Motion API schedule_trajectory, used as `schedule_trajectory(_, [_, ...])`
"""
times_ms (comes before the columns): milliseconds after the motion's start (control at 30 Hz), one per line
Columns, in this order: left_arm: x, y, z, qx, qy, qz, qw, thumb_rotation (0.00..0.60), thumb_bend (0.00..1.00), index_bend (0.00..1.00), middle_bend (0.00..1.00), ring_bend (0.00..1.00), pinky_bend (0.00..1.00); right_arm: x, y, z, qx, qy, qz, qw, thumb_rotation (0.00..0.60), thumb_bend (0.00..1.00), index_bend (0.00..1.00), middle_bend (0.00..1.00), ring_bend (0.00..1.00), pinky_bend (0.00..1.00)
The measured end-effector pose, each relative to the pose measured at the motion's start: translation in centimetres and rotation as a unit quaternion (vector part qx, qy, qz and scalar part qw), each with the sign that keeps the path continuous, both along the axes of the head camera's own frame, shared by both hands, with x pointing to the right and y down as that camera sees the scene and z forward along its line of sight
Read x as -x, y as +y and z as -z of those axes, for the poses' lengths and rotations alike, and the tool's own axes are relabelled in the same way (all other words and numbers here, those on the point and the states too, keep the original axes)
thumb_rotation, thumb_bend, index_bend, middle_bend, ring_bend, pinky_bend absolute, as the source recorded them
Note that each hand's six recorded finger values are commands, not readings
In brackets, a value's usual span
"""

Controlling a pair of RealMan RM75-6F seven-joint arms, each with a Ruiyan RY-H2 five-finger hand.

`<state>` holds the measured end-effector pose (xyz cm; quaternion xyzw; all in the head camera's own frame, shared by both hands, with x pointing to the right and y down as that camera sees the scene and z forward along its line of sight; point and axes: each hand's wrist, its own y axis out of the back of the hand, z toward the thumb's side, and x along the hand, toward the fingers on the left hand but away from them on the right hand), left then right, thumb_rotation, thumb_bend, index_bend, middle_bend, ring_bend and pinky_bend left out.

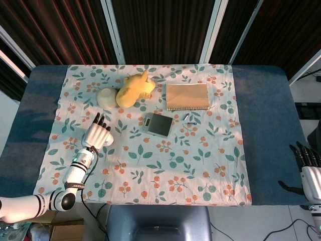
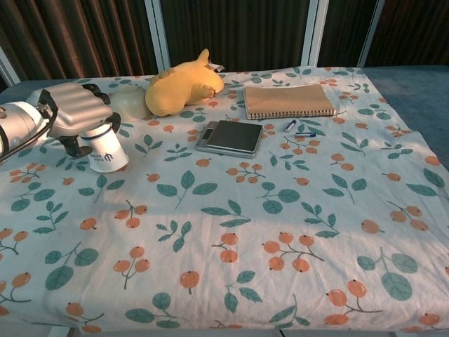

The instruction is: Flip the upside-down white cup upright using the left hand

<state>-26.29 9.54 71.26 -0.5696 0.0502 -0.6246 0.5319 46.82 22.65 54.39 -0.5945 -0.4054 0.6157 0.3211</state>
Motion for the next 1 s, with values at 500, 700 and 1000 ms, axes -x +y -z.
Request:
schedule_trajectory(500, [-0.4, 1.6, 1.9, 0.118, 0.335, 0.225, 0.9073, 0.6, 0.39, 0.36, 0.35, 0.06, 0.08, 0.2, -0.1, -0.2, 0.008, -0.004, 0.002, 1.0, 0.6, 0.0, 0.0, 0.0, 0.0, 0.0])
schedule_trajectory(700, [0.9, 2.3, 0.1, 0.142, 0.4, 0.284, 0.8597, 0.6, 0.39, 0.34, 0.33, 0.0, 0.07, 0.2, -0.1, -0.2, 0.009, -0.004, 0.003, 0.9999, 0.6, 0.0, 0.0, 0.0, 0.0, 0.0])
schedule_trajectory(1000, [3.1, 3.3, -2.9, 0.166, 0.403, 0.312, 0.8442, 0.6, 0.39, 0.27, 0.23, 0.0, 0.06, 0.1, -0.1, -0.2, 0.009, -0.005, 0.002, 0.9999, 0.6, 0.0, 0.0, 0.0, 0.0, 0.0])
